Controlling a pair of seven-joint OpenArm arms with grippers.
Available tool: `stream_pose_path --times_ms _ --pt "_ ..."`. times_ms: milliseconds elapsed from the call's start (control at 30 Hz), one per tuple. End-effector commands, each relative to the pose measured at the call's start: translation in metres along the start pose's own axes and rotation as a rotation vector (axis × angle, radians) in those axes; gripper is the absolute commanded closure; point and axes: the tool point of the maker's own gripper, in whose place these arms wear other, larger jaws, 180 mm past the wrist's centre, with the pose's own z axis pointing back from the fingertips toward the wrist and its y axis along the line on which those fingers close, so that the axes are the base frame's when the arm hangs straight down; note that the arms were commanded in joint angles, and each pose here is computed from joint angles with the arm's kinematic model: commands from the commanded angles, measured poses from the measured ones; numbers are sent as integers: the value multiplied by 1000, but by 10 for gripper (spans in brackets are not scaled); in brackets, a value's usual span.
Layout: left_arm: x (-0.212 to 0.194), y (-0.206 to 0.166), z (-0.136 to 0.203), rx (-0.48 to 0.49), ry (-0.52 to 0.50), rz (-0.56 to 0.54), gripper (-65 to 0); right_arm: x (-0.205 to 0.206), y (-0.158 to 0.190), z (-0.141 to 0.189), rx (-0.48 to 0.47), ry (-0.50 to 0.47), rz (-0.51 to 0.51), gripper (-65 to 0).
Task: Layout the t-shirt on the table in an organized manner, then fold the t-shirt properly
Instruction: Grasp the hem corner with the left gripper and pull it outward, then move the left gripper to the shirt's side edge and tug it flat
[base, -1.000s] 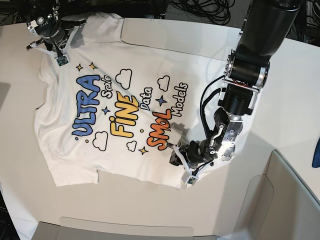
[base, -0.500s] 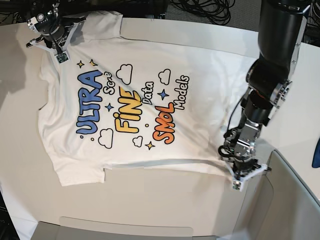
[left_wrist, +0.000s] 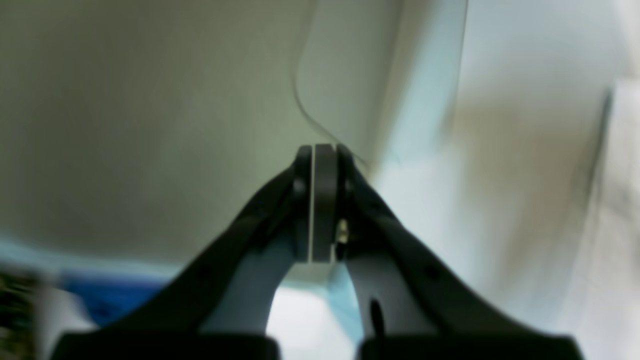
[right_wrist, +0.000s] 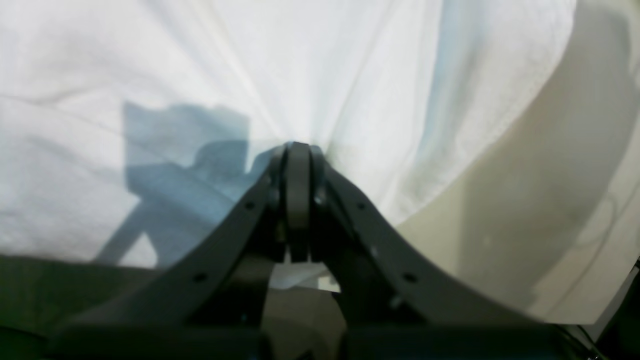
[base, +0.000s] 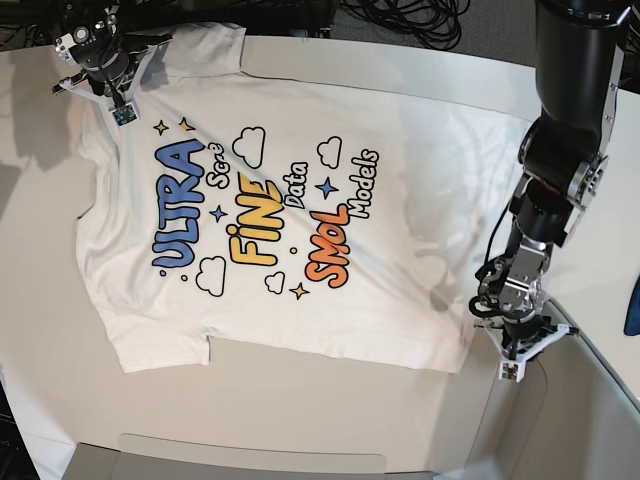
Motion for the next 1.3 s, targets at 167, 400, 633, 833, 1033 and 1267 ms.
stream_pose_path --times_ms 167,400,633,833,1033,1267 --pt "1 -27 18 -214 33 307 0 -21 16 1 72 108 1 0" --pt "22 -47 59 -459 58 428 0 -9 12 3 62 73 2 -105" --pt "17 -61 95 -534 69 382 0 3 9 6 57 39 -3 -150" --pt "-1 -64 113 -554 75 352 0 25 16 12 172 -36 -99 -150" --pt "-21 -71 122 -567 106 341 0 58 -21 34 255 -191 -326 -150" --pt "-52 -80 133 -580 165 325 0 79 -64 60 260 -341 -463 -150"
